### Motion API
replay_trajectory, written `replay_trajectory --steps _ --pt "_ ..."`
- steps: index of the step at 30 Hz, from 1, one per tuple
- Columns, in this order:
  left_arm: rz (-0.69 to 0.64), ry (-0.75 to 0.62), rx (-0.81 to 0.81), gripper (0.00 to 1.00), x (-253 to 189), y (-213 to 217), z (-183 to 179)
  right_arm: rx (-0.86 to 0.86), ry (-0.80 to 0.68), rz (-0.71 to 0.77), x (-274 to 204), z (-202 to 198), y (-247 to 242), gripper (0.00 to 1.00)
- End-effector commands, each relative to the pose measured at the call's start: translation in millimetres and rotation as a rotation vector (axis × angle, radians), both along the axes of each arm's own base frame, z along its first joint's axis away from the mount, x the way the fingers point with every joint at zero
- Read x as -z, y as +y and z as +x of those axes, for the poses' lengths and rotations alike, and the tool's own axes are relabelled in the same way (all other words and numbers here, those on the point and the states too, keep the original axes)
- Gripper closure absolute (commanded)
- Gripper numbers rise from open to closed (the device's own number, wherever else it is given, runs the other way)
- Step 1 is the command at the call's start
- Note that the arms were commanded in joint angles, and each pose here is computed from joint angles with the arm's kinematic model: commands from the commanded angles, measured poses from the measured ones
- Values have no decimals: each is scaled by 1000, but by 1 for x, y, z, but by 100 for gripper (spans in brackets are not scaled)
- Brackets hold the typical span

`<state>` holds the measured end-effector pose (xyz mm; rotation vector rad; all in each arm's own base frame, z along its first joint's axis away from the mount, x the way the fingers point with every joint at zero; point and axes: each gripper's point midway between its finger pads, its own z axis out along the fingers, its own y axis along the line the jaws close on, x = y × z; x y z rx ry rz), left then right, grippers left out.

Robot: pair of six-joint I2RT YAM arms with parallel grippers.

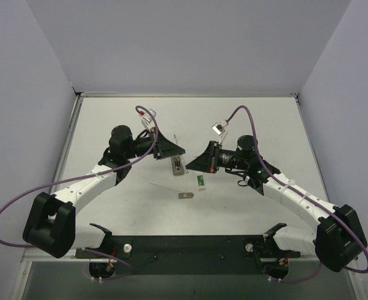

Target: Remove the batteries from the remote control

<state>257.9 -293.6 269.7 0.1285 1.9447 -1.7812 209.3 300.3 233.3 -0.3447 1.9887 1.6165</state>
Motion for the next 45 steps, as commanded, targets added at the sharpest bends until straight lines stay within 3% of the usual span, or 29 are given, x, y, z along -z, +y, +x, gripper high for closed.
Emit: replay_trajectory --steps 1,2,3,6,10,12,13,14,16,24,33,45 --pt "-79 -40 -8 100 -22 4 -1 63 -157 -40 -20 11 -6 98" --pt "-84 -22 -17 100 -21 5 -1 84 -236 -76 -21 16 -9 91" --pt "-102 4 -26 100 -23 6 0 110 -297 -102 -24 17 -13 76" --pt "-149 84 -84 100 -27 12 5 181 -594 -193 -33 22 -19 54" --pt "-185 211 -150 100 -31 19 12 256 -940 -324 -36 31 -28 50" --pt "-222 271 -178 100 -37 22 13 271 -1100 -323 -32 26 -29 50" --pt "-233 287 -185 100 -38 23 12 270 -1267 -363 -33 28 -31 49" --pt "-251 291 -191 100 -44 25 10 312 -1376 -311 -48 22 -30 49" --pt "-284 340 -222 100 -48 29 12 334 -1459 -333 -46 23 -34 48" --pt "-344 512 -253 100 -40 37 4 374 -1571 -266 -76 11 -23 54" --pt "-338 561 -242 100 -28 36 1 336 -1618 -192 -100 -4 2 61" --pt "-378 577 -203 100 -26 36 -5 305 -1615 -191 -97 -5 22 71"
